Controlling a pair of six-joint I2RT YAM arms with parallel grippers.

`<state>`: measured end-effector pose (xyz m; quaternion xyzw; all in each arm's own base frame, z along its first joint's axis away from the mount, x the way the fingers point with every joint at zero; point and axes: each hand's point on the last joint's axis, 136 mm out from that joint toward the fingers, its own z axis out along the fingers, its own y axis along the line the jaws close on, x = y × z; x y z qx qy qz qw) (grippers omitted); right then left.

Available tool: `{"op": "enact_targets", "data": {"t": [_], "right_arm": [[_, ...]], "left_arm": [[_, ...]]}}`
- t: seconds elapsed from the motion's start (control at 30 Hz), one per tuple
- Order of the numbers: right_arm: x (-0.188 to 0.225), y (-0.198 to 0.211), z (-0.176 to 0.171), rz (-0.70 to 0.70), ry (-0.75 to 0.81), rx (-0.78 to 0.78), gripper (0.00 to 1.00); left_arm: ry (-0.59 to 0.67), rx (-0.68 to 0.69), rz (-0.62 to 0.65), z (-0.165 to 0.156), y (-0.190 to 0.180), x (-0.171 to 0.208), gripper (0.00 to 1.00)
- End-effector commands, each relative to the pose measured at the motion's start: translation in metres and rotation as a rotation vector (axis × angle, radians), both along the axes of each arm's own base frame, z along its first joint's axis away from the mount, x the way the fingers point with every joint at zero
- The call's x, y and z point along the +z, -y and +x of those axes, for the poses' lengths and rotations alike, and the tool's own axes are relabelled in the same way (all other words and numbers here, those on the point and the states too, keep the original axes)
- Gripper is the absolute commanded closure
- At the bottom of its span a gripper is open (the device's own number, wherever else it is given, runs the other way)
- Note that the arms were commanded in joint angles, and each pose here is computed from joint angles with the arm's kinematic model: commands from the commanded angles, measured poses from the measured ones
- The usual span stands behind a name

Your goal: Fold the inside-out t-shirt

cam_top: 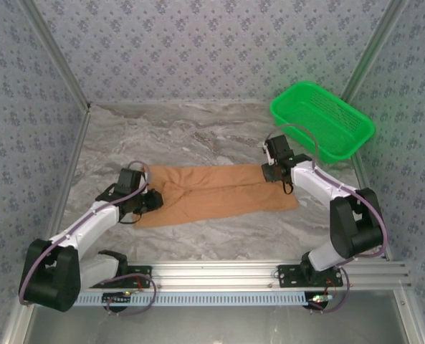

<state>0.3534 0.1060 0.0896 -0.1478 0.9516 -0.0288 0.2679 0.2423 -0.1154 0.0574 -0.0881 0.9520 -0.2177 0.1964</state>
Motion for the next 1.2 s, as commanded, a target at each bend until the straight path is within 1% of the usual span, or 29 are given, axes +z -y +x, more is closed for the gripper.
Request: {"op": "enact_targets", "data": {"t": [0.0,0.07,0.13,0.17,0.2,0.27,0.37,0.43,0.5,0.57,0.63,0.7,0.77,0.9,1.03,1.17], "right_arm": [[0.021,-0.067,-0.001,0.156,0.015,0.175,0.57],[0.022,-0.088,-0.006,0.167,0.020,0.245,0.57],[0.019,-0.092,-0.007,0.169,0.006,0.251,0.56],[0.017,-0.085,-0.004,0.162,0.000,0.229,0.57],[0.016,-0.075,-0.001,0.151,-0.005,0.194,0.56],[0.014,-0.051,0.005,0.139,-0.013,0.099,0.56],[0.012,-0.015,0.014,0.170,-0.023,-0.046,0.56],[0.010,0.007,0.020,0.183,-0.022,-0.135,0.55],[0.006,0.030,0.025,0.184,-0.019,-0.210,0.55],[0.003,0.050,0.032,0.179,-0.015,-0.273,0.54],[-0.004,0.063,0.038,0.188,-0.026,-0.312,0.54],[-0.014,0.067,0.040,0.199,-0.073,-0.326,0.56],[-0.027,0.067,0.034,0.191,-0.133,-0.334,0.59],[-0.051,0.071,0.004,0.159,-0.256,-0.371,0.69],[-0.057,0.077,-0.023,0.117,-0.299,-0.407,0.70],[-0.062,0.078,-0.040,0.081,-0.320,-0.424,0.66]], "left_arm": [[-0.025,-0.004,-0.026,-0.012,0.003,0.002,0.67],[0.022,-0.009,-0.034,-0.003,0.005,0.014,0.62],[0.094,-0.029,-0.054,0.011,0.011,0.030,0.56],[0.121,-0.037,-0.065,0.019,0.014,0.036,0.52],[0.140,-0.040,-0.071,0.028,0.017,0.042,0.49],[0.149,-0.059,-0.079,0.044,0.024,0.047,0.48],[0.163,-0.064,-0.051,0.068,0.027,0.047,0.47],[0.163,-0.065,-0.016,0.079,0.026,0.043,0.42],[0.138,-0.083,-0.006,0.089,0.028,0.037,0.38],[0.111,-0.102,-0.001,0.096,0.032,0.032,0.37],[0.108,-0.123,-0.009,0.101,0.036,0.030,0.36],[0.095,-0.133,0.001,0.104,0.037,0.027,0.36],[0.082,-0.139,0.013,0.103,0.036,0.024,0.36],[0.075,-0.127,0.016,0.099,0.034,0.023,0.36],[0.061,-0.120,0.024,0.095,0.031,0.020,0.35],[0.062,-0.122,0.033,0.095,0.030,0.019,0.34]]}}
